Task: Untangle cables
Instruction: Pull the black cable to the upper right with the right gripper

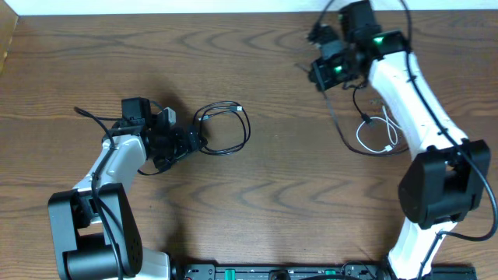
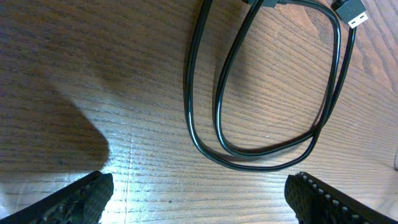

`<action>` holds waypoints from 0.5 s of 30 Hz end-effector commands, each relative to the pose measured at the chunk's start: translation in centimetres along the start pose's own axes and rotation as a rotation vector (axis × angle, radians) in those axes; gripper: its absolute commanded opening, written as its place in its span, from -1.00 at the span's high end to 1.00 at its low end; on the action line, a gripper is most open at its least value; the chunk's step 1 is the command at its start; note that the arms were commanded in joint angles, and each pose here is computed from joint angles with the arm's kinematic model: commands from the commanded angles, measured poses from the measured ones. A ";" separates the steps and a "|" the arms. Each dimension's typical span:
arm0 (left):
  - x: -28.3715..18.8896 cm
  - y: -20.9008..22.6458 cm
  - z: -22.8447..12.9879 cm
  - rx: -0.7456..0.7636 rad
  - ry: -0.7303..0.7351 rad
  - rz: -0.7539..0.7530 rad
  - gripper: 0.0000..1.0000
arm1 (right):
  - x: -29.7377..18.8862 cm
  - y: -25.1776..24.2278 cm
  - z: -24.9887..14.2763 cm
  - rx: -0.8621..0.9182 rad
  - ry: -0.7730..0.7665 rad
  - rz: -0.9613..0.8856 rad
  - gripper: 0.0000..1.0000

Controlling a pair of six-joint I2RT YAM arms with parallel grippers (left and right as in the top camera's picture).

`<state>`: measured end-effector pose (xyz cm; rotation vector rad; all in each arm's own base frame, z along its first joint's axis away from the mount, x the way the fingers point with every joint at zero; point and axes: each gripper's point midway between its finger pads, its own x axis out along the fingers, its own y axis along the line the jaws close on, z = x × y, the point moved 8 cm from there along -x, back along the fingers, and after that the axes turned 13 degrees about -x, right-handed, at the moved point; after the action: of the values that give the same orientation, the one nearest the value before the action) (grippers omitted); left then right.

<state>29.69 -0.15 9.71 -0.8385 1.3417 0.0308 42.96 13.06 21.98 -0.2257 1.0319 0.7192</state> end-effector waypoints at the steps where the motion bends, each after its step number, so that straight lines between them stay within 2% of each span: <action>1: 0.2 0.4 -0.1 -0.009 0.004 0.019 -0.87 | -1.0 -2.7 -0.9 0.113 0.013 -0.089 0.98; 8: 0.2 0.4 -0.1 -0.008 0.003 0.018 -0.87 | -1.8 -7.4 -3.5 0.390 0.072 -0.339 0.98; 15: 0.2 0.4 -0.1 -0.009 0.004 0.019 -0.87 | -1.4 -10.0 -6.5 0.588 0.130 -0.651 0.98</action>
<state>29.69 -0.15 9.71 -0.8385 1.3417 0.0308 44.65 3.74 20.21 -0.0888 1.1427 0.0851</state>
